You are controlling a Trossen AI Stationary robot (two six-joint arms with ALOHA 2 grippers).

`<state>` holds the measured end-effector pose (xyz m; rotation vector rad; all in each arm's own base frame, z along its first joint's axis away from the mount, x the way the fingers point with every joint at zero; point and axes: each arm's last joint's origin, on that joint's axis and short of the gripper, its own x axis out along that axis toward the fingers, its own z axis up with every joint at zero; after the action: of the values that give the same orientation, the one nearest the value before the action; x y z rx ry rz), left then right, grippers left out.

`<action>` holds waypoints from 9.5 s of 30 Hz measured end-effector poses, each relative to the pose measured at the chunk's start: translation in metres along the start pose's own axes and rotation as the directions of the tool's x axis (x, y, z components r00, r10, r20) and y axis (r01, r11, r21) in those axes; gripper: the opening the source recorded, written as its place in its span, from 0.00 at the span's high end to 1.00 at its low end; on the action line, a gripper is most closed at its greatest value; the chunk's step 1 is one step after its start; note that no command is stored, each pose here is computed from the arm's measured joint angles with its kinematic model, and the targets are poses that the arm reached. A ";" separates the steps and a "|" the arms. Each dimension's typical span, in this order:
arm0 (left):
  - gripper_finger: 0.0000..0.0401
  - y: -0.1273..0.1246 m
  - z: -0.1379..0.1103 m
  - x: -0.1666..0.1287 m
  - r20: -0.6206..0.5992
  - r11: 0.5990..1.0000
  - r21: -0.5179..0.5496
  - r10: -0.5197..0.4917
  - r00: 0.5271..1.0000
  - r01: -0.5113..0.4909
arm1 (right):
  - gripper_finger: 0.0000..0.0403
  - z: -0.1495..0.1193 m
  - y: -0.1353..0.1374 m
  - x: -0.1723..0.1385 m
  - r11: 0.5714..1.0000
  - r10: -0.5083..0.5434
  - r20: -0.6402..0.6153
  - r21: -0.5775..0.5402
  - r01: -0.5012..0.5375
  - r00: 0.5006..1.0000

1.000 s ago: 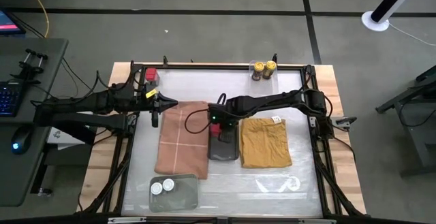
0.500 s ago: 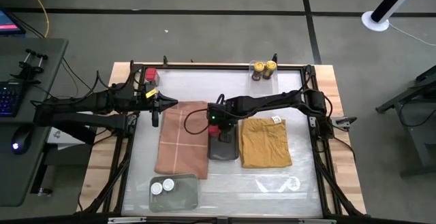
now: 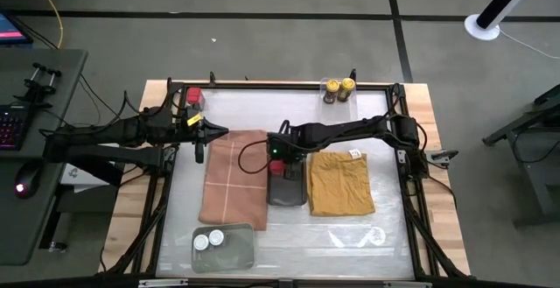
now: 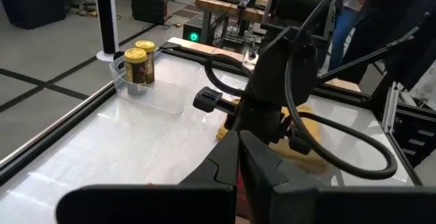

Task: Sort spices by type
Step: Put the red seasoning can into the black bin

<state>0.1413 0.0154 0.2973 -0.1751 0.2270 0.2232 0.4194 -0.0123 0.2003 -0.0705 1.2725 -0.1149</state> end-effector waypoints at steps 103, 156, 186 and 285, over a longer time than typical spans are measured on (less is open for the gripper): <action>1.00 0.133 -0.075 0.138 -0.467 0.313 -0.292 0.778 0.420 -0.904 | 1.00 -0.044 -0.036 -0.132 0.914 -0.205 0.017 0.362 0.185 0.979; 0.74 0.154 0.045 0.099 -0.610 0.961 -0.159 0.084 0.788 -0.226 | 1.00 -0.041 -0.038 -0.132 0.919 -0.136 0.049 0.380 0.108 0.989; 0.38 0.160 0.023 0.109 -0.804 0.936 -0.150 0.071 0.591 -0.317 | 1.00 -0.179 0.026 -0.148 0.713 -0.071 0.124 0.701 -0.036 0.990; 0.54 -0.082 0.027 0.238 -0.633 -0.224 0.745 0.059 0.772 0.628 | 1.00 -0.196 0.066 -0.129 0.661 0.097 0.271 0.702 -0.265 0.958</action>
<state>0.3920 -0.0108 0.2778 1.4325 0.8082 -0.6437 0.1976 0.0710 0.2575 0.7368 0.9295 -0.4321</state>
